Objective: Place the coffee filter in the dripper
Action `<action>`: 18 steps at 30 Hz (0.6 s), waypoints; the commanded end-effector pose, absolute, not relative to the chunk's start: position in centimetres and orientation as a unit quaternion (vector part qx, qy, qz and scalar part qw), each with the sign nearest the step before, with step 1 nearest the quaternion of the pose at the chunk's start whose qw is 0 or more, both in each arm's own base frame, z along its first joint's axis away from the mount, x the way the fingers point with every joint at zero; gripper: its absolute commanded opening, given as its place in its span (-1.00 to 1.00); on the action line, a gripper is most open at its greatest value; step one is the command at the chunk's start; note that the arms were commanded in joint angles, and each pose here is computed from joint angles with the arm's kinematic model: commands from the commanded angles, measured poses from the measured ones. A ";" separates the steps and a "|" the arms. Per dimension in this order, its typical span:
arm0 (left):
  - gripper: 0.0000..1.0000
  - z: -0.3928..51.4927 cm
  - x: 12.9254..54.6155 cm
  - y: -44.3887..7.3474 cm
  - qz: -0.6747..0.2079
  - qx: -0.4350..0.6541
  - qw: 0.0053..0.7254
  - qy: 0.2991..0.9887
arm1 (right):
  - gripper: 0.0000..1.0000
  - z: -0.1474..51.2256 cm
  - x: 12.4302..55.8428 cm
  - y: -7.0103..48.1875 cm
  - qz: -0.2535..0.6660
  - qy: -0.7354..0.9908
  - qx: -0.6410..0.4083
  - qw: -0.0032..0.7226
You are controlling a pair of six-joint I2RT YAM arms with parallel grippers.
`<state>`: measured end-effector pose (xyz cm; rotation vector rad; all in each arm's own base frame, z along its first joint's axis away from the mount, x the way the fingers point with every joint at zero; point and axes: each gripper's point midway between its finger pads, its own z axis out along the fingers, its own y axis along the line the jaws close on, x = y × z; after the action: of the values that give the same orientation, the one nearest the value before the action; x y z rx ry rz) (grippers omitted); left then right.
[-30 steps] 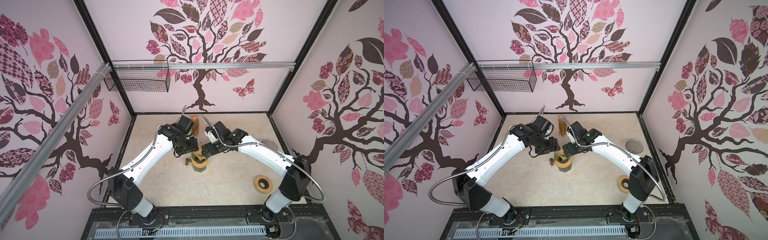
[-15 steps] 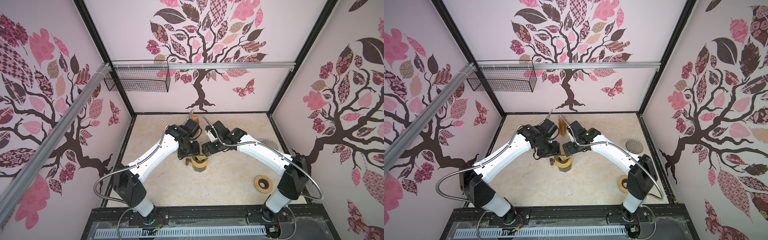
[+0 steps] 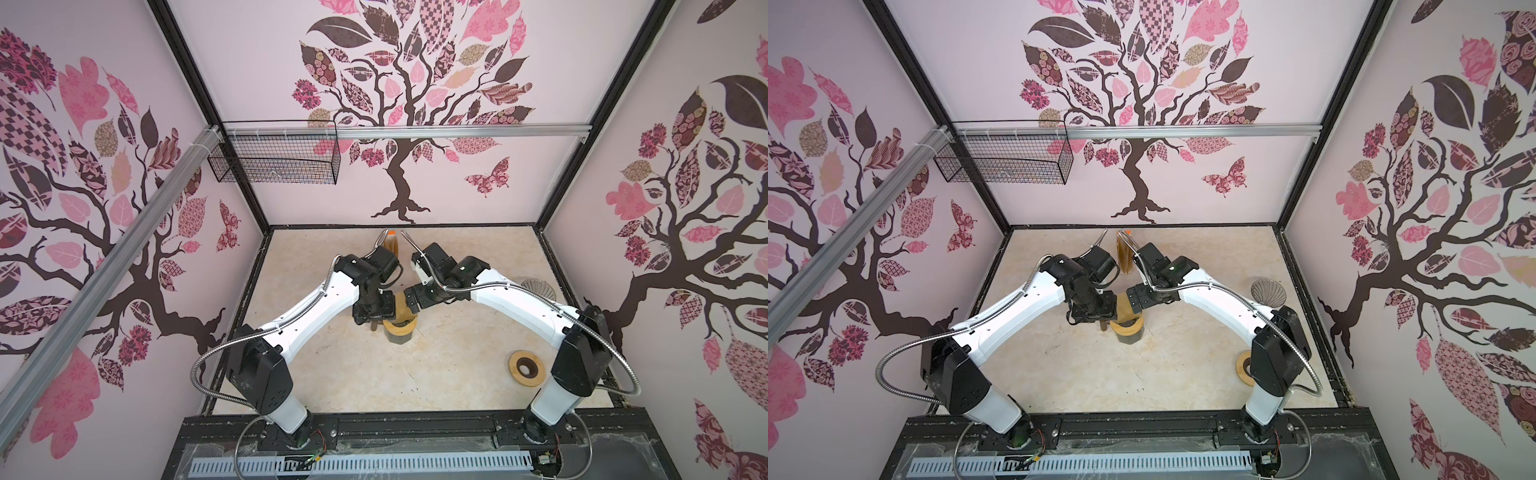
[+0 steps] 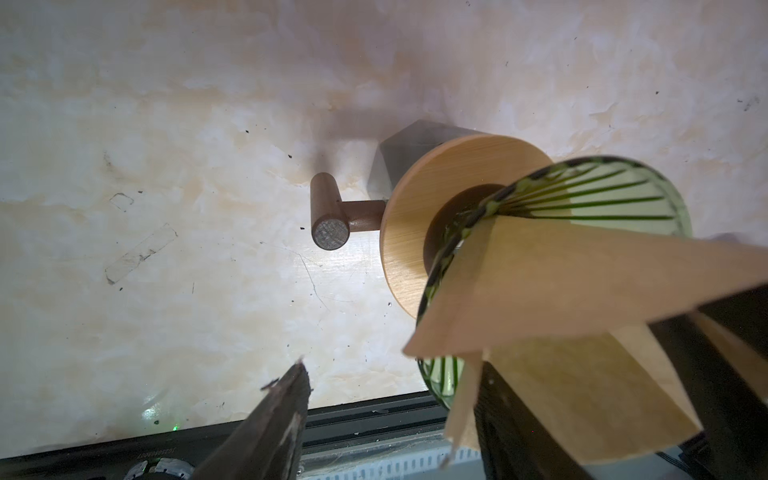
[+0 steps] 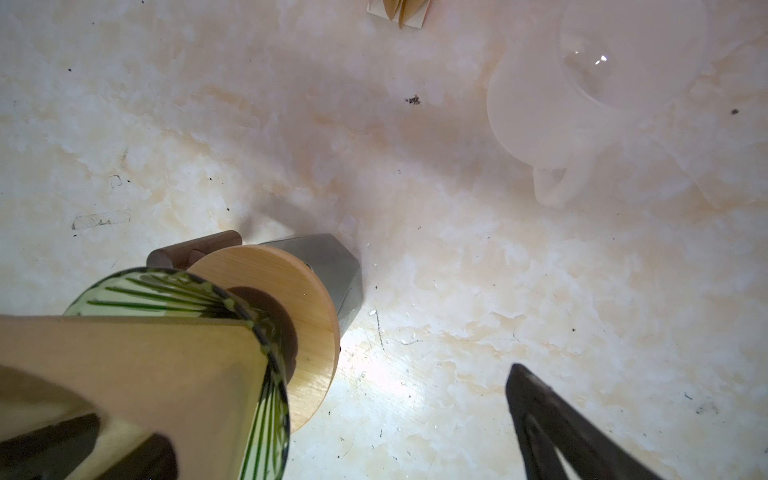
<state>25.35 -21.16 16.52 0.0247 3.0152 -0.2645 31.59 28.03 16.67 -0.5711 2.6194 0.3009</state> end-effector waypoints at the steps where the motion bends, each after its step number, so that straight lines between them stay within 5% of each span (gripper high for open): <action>1: 0.30 15.9 25.1 -20.8 -0.077 0.014 0.053 0.996 | 1.00 16.2 32.0 28.4 0.100 0.949 -0.205 0.218; 18: 0.29 14.3 25.1 -20.7 -0.065 0.008 0.040 0.997 | 1.00 14.4 31.9 28.2 0.092 0.953 -0.202 0.206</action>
<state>25.36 -21.15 15.49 0.0221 3.0298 -0.2490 31.76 28.12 15.18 -0.5659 2.6479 0.2818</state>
